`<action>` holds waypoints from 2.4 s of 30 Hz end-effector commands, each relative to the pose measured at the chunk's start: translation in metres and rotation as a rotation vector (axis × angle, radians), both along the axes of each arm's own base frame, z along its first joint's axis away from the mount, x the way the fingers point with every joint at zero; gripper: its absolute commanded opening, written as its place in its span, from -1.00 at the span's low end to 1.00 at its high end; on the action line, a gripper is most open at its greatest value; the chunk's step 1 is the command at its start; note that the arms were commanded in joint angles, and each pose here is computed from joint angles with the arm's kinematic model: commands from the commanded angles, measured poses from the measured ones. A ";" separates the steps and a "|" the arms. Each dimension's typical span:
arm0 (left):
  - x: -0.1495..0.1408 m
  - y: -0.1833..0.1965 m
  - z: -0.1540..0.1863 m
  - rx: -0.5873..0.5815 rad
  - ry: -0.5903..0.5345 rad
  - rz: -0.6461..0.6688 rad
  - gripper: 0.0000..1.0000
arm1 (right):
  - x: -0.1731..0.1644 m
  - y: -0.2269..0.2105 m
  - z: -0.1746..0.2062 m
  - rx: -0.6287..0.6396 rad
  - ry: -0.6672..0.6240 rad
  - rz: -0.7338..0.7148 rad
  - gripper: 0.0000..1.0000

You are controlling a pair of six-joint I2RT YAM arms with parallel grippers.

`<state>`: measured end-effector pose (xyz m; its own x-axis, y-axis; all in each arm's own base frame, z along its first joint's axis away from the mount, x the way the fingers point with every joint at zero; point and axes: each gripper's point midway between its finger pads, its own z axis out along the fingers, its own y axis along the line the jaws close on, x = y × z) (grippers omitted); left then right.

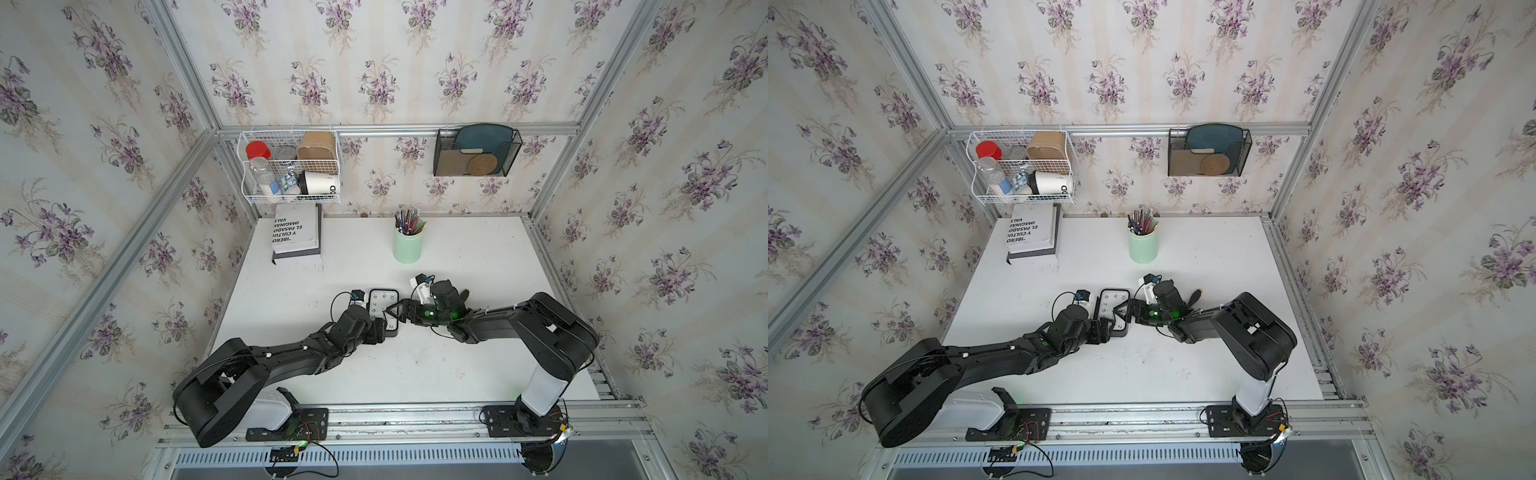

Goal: Remove the battery from the alarm
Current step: Pick up the alarm from the center of the board.

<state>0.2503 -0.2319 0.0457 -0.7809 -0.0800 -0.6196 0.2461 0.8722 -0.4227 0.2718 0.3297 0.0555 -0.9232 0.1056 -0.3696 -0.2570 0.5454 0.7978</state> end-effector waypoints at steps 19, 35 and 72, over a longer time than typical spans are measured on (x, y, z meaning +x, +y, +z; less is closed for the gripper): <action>0.005 -0.043 0.047 -0.182 -0.067 -0.125 0.46 | -0.019 0.004 0.004 0.213 0.137 -0.143 0.82; 0.009 -0.048 0.060 -0.171 -0.073 -0.134 0.46 | -0.013 -0.012 0.011 0.226 0.152 -0.317 0.63; 0.001 -0.061 0.069 -0.132 -0.044 -0.179 0.46 | -0.029 -0.024 -0.039 0.136 0.227 -0.298 -0.05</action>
